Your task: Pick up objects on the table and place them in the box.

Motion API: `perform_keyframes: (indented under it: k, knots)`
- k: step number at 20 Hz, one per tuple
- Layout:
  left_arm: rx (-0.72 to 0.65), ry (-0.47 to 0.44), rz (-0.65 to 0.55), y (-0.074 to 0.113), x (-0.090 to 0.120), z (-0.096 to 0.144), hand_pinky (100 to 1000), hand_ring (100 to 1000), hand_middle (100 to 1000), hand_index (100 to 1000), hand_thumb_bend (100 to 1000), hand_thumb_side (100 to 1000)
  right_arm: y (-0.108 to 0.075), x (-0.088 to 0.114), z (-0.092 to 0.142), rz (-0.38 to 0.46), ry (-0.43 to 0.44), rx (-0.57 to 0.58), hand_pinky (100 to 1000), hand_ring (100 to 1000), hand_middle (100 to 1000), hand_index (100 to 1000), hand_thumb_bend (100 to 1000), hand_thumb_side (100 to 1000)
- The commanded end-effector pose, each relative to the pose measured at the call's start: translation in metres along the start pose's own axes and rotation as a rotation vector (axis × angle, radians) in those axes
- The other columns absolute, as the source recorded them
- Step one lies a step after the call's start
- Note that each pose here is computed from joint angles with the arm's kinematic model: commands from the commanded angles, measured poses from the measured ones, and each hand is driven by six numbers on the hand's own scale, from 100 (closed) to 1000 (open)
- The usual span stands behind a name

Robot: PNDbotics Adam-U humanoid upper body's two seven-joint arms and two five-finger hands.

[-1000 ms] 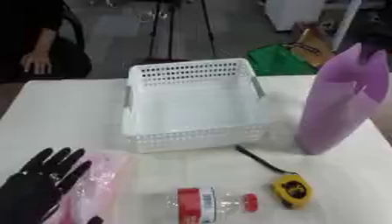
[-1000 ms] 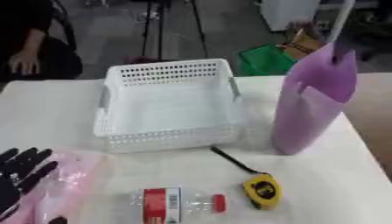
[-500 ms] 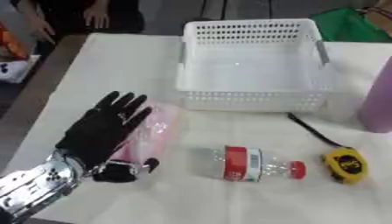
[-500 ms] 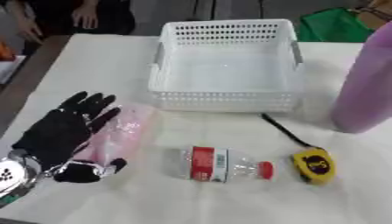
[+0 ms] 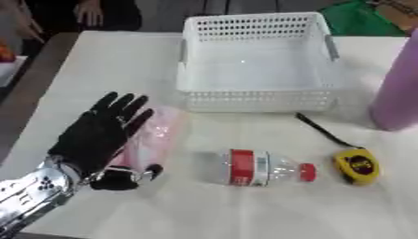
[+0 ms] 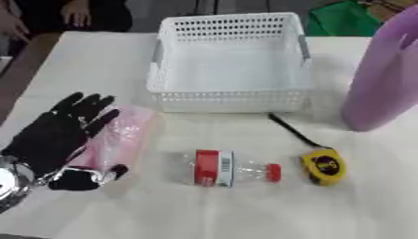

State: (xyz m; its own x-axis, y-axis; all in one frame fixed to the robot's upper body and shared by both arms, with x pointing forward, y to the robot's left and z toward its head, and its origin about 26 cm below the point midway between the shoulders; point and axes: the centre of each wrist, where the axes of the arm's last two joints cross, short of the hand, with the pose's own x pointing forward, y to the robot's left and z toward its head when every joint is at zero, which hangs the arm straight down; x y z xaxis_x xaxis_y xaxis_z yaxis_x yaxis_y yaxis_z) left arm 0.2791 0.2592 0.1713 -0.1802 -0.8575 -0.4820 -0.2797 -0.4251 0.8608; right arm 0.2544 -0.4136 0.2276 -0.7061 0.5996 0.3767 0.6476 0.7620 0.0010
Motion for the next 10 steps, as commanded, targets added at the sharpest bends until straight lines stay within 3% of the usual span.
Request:
perform_keyframes:
  k: [1,5,10]
  knots:
    - [0.026,0.004,-0.026,0.0052,-0.0049,0.0001,1000,1000,1000,1000,571,876,-0.0015,0.0063,-0.0081,-0.003,-0.037,0.004,639,605,559,687,100,777]
    - [0.024,-0.006,-0.051,0.0038,-0.0063,0.0015,1000,1000,1000,1000,629,850,-0.0016,0.0062,-0.0079,-0.004,-0.036,0.005,639,605,559,688,100,778]
    - [0.023,-0.023,-0.111,0.0015,-0.0082,0.0038,1000,1000,1000,1000,638,839,-0.0016,0.0061,-0.0076,-0.007,-0.036,0.006,639,605,559,688,100,779]
